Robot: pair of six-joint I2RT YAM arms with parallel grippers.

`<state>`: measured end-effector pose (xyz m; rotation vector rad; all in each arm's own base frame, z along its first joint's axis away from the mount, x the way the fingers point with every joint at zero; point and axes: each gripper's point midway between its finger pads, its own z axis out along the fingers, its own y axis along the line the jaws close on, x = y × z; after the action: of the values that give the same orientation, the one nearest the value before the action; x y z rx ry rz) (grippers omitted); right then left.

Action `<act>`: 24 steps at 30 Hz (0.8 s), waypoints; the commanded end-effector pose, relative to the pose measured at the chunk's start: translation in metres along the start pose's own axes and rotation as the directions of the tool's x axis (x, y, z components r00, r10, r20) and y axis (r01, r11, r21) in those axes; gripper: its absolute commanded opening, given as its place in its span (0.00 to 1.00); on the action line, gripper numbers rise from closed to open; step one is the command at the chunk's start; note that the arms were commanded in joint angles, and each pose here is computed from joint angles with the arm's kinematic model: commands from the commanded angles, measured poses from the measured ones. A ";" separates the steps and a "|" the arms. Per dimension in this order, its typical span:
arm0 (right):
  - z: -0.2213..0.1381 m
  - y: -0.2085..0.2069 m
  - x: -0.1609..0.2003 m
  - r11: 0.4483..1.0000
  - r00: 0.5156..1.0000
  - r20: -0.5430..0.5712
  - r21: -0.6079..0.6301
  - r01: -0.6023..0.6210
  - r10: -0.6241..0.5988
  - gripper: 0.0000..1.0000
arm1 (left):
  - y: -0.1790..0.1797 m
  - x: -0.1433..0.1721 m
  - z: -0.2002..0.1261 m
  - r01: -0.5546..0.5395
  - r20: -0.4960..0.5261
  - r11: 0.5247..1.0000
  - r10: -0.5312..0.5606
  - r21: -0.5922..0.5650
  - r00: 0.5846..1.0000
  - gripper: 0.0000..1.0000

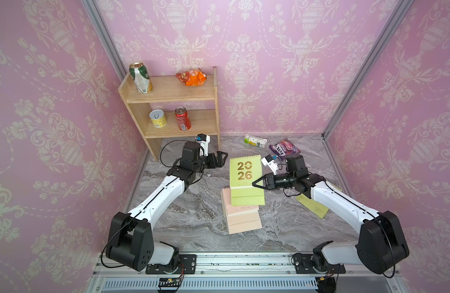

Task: Stack the calendars
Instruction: Place the calendar at the calendar.

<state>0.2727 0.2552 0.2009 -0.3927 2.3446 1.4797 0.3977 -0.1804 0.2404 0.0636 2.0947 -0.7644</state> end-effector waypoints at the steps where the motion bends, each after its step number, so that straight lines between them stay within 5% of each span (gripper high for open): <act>1: 0.001 0.012 0.014 0.998 0.999 -0.034 -0.053 0.031 -0.033 0.00 | 0.017 0.014 -0.007 -0.021 -0.031 0.997 0.019 -0.074 0.999 0.99; 24: 0.042 -0.013 0.068 0.995 0.980 -0.188 -0.063 -0.078 0.065 0.00 | 0.013 0.022 -0.016 -0.015 -0.034 0.999 0.013 -0.050 0.999 0.99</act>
<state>0.2230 0.2784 0.1440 -0.4612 2.5101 1.5880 0.3812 -0.1707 0.2295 0.0456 2.1291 -0.7300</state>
